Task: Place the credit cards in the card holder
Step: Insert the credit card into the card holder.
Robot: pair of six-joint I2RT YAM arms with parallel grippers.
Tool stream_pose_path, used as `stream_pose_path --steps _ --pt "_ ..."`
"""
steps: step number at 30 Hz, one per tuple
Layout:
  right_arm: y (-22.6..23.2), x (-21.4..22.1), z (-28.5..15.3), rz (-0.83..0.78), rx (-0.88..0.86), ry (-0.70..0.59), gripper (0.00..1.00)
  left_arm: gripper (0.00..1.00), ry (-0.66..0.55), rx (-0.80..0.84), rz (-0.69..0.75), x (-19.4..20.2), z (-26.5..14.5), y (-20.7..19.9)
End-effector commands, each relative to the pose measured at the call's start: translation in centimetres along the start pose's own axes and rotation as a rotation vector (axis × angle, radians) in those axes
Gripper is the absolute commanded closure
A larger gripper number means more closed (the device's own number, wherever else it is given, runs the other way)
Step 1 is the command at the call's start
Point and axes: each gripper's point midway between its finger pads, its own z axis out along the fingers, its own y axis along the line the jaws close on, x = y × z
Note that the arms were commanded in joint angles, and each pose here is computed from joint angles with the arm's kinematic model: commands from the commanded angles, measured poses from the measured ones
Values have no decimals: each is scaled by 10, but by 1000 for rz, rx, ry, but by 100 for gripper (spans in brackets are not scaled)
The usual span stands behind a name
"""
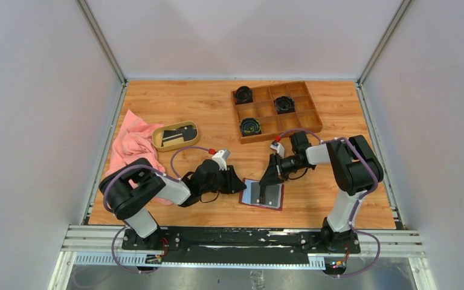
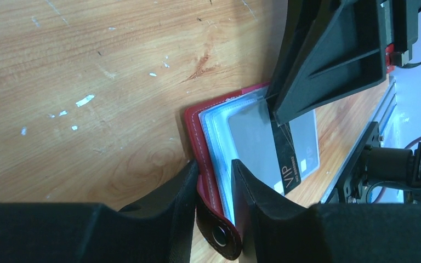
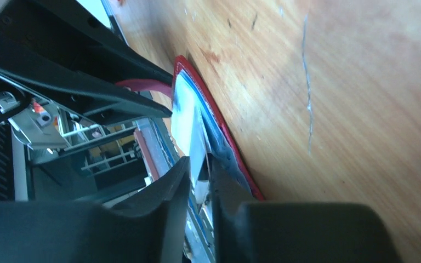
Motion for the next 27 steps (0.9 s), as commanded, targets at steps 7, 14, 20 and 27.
stream_pose_path --steps 7,14,20,27 --pt "16 -18 -15 -212 62 11 45 62 -58 -27 12 -6 -15 3" --pt "19 -24 -30 -353 156 17 39 58 -108 -10 34 -14 -29 -2" --pt "44 -25 -56 -752 217 0 54 56 -156 11 77 -20 -45 -5" --pt "57 14 -48 -1470 160 93 82 56 -155 32 78 -17 -52 -7"
